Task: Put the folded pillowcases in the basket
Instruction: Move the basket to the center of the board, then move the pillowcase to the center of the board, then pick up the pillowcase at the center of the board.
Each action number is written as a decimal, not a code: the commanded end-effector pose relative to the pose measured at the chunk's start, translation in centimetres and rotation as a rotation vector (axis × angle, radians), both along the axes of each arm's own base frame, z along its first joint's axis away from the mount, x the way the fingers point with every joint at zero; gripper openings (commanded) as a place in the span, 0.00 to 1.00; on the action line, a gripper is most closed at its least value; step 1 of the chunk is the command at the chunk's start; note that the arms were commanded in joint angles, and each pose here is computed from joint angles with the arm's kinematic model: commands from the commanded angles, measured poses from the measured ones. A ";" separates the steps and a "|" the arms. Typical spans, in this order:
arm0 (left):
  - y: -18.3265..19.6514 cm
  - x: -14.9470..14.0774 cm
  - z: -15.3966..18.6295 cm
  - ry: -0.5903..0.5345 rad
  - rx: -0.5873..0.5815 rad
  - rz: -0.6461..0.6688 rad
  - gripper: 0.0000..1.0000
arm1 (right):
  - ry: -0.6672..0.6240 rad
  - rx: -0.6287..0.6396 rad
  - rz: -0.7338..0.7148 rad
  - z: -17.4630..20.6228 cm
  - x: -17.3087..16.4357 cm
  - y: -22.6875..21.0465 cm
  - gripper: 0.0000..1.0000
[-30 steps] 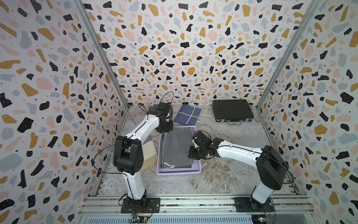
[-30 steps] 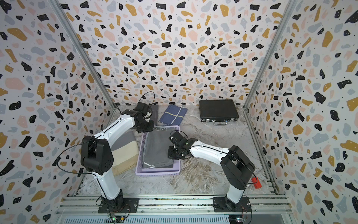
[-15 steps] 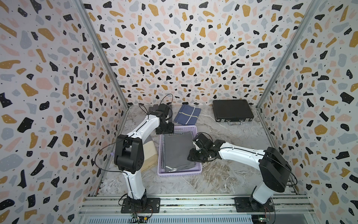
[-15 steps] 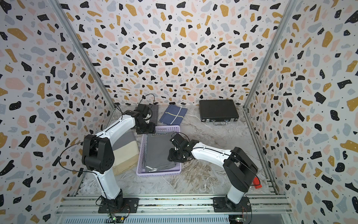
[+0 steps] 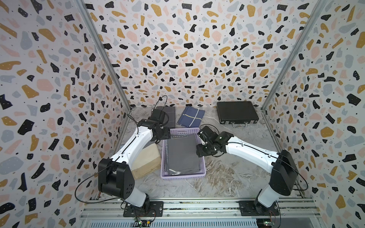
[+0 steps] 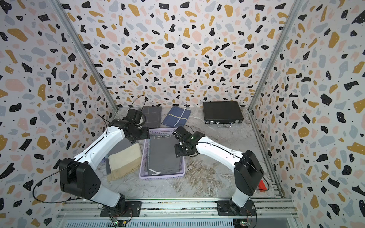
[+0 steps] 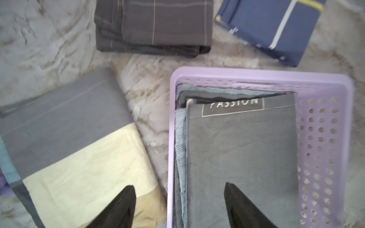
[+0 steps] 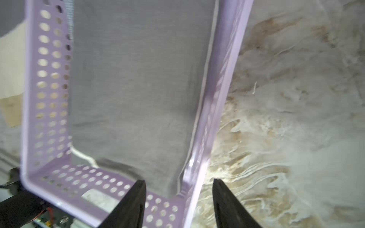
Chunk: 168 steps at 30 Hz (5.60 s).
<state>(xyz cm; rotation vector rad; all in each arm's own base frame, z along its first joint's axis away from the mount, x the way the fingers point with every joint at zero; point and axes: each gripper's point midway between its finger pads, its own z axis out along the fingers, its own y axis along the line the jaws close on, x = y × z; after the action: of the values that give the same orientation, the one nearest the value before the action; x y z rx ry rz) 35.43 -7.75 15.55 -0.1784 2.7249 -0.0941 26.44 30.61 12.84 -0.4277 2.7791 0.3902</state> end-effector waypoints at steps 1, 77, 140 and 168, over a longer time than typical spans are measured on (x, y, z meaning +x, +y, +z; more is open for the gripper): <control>0.8 -1.0 -0.6 0.023 -0.001 0.060 0.74 | 0.005 -0.113 0.053 -1.1 0.6 -1.7 0.58; -12.3 -15.0 -17.0 0.420 -0.172 0.177 0.68 | -0.168 -0.203 -0.369 7.5 1.5 -23.5 0.48; 4.0 -0.3 -14.2 0.421 -0.087 0.234 0.65 | 0.218 -0.073 0.127 -9.4 -6.0 3.6 0.76; 1.3 -1.7 -11.4 0.356 -0.151 0.192 0.00 | 0.207 0.165 0.138 -5.9 -6.5 7.8 0.00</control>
<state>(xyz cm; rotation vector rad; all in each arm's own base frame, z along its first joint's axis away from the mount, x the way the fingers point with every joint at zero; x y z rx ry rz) 34.63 -6.01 2.62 -0.5704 3.0476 -0.2460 19.37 38.07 3.38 -0.5659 2.9795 0.7031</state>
